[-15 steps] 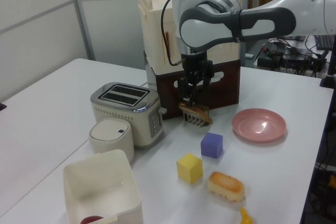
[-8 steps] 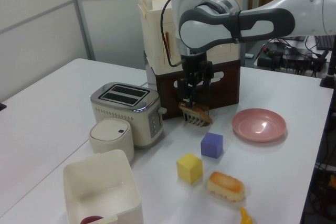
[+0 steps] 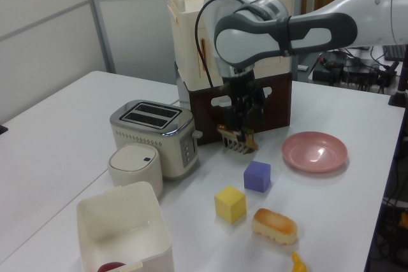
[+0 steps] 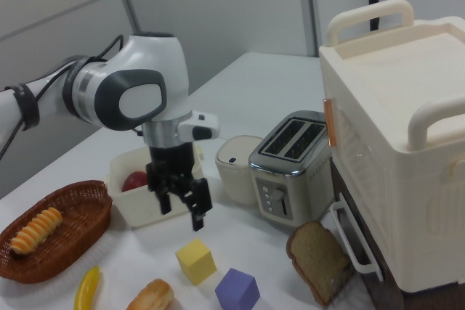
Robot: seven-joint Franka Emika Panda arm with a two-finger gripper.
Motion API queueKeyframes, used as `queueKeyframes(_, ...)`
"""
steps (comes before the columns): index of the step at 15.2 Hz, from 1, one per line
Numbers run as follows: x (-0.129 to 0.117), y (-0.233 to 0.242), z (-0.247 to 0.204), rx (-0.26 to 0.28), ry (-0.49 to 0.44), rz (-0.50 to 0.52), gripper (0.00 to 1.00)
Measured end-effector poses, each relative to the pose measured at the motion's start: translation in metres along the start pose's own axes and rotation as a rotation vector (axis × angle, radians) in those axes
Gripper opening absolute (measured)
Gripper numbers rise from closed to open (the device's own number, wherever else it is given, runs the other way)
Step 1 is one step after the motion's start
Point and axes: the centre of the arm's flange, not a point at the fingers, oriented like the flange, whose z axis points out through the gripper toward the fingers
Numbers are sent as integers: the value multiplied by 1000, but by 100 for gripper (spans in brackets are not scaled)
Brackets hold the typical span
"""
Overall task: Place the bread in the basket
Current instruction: 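Move the gripper down over the small bread roll and grasp it, then lift the bread roll and carry it over the wicker basket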
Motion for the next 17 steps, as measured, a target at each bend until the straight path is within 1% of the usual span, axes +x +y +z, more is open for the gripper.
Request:
queueKeyframes(3, -7, -26, 22, -9, -71, -63, 100)
queueKeyframes(5, -20, -44, 48, -15, -119, -103, 100)
queueKeyframes(6, -25, -51, 57, -16, -122, -120, 100)
queueKeyframes(8, -44, -73, 91, -22, -112, -168, 100)
queueKeyframes(10, -52, -86, 116, -27, -107, -197, 100)
queueKeyframes(13, -53, -112, 160, -41, -91, -228, 100)
queueKeyframes(16, -43, -123, 194, -58, -87, -218, 100)
queueKeyframes(17, -38, -125, 205, -75, -91, -214, 100)
